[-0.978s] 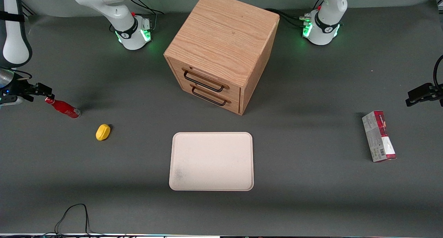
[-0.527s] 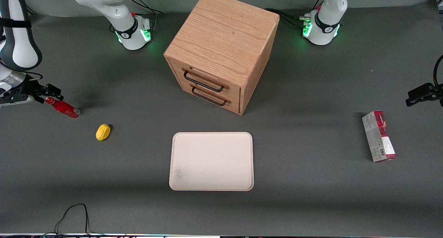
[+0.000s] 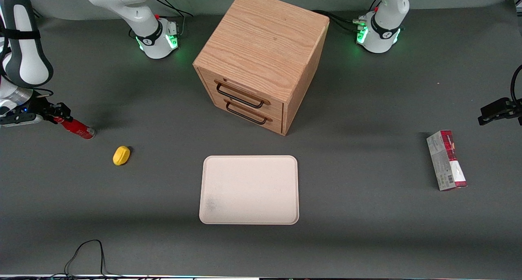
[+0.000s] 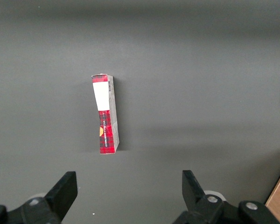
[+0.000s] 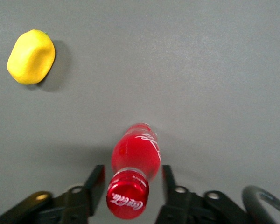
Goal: Place coke bottle on tray
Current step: 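Close the right gripper around the red bottle's neck and lift it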
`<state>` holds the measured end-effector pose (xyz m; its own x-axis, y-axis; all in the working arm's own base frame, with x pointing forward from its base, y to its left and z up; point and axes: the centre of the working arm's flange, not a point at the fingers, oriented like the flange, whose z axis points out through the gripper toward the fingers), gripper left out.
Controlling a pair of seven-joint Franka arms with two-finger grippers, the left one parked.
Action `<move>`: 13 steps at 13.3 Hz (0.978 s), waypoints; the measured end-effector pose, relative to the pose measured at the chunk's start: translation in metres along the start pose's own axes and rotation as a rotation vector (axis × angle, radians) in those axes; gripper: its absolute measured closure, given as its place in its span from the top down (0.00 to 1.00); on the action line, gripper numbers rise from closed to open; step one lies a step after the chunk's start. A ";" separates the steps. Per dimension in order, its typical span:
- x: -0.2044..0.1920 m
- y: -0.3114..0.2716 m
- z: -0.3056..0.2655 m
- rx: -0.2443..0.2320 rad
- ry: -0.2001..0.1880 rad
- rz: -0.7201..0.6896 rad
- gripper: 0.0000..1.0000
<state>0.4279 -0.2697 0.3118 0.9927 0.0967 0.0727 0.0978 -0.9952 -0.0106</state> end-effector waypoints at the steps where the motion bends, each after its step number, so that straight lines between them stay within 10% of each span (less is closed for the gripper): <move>1: 0.000 0.000 0.001 0.000 -0.001 -0.001 0.39; 7: 0.007 -0.002 -0.004 -0.004 0.010 0.004 0.34; 13: 0.127 -0.072 -0.109 0.048 0.019 0.109 0.34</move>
<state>0.5390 -0.1879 0.4305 0.9961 -0.0130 0.0870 -0.0072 -0.9977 -0.0672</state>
